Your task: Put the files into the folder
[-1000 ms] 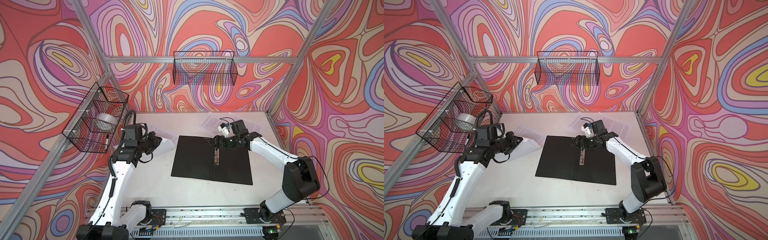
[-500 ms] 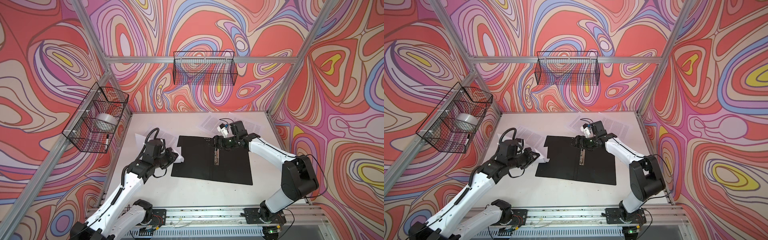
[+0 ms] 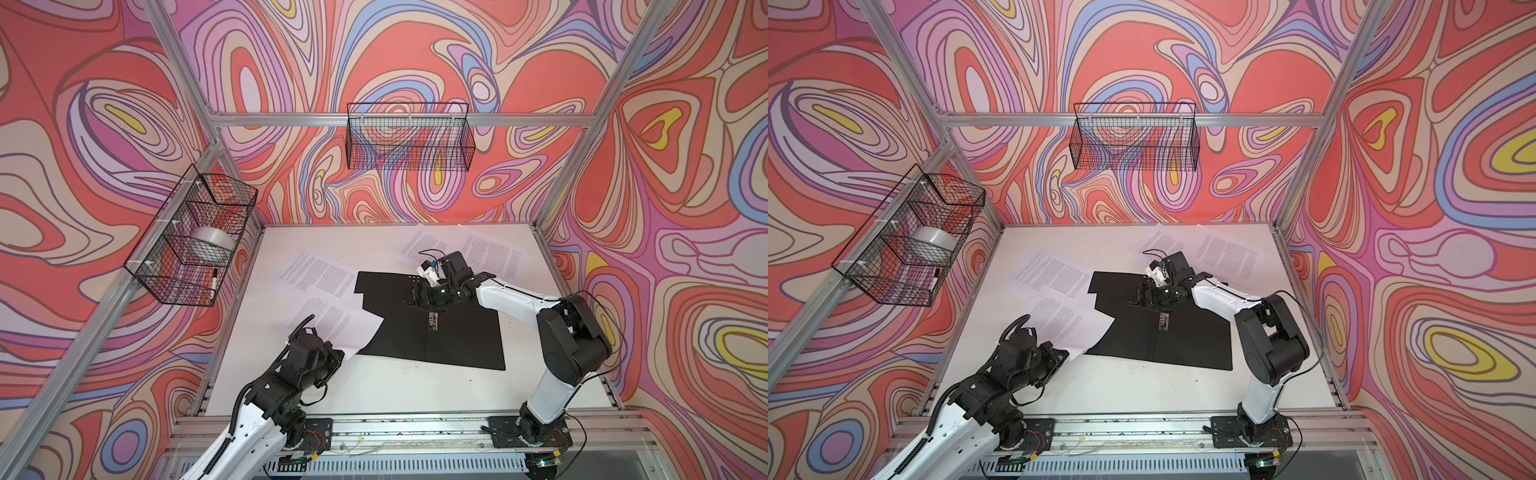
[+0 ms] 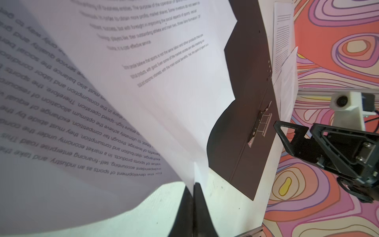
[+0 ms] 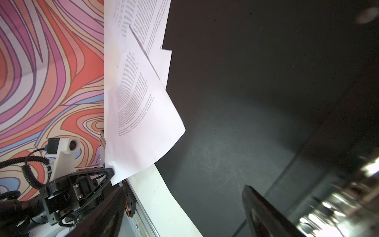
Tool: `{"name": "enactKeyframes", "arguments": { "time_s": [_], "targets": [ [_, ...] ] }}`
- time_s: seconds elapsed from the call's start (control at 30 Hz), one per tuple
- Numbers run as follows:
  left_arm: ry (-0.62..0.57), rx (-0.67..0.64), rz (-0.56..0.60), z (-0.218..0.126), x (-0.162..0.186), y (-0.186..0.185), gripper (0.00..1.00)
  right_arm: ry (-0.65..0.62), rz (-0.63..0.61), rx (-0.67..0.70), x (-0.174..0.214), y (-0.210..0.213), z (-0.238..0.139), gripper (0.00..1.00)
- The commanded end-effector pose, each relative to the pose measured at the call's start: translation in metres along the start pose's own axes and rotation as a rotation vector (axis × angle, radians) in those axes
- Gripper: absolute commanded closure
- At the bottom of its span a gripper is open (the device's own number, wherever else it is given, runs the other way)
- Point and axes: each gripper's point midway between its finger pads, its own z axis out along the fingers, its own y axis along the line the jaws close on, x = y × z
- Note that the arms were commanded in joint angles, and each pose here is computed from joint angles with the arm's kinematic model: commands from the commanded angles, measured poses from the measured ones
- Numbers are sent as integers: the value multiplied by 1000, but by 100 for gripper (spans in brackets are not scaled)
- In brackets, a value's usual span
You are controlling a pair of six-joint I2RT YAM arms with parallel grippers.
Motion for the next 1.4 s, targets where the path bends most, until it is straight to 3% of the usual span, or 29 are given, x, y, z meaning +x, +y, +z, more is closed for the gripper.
{"name": "enactKeyframes", "arguments": {
  "time_s": [0.0,0.27,0.63,0.9,1.37],
  "targets": [
    [9,-25,-20,13,4,13,100,32,6,-22,8,8,25,8],
    [55,-17,17,31,11,14,100,95,58,-30,24,3,63,8],
    [64,-62,65,39,12,23,100,105,36,77,8,-23,87,13],
    [59,-87,69,36,12,29,100,180,33,18,18,-18,101,27],
    [74,-100,76,39,15,35,100,267,6,-159,23,16,105,37]
  ]
}}
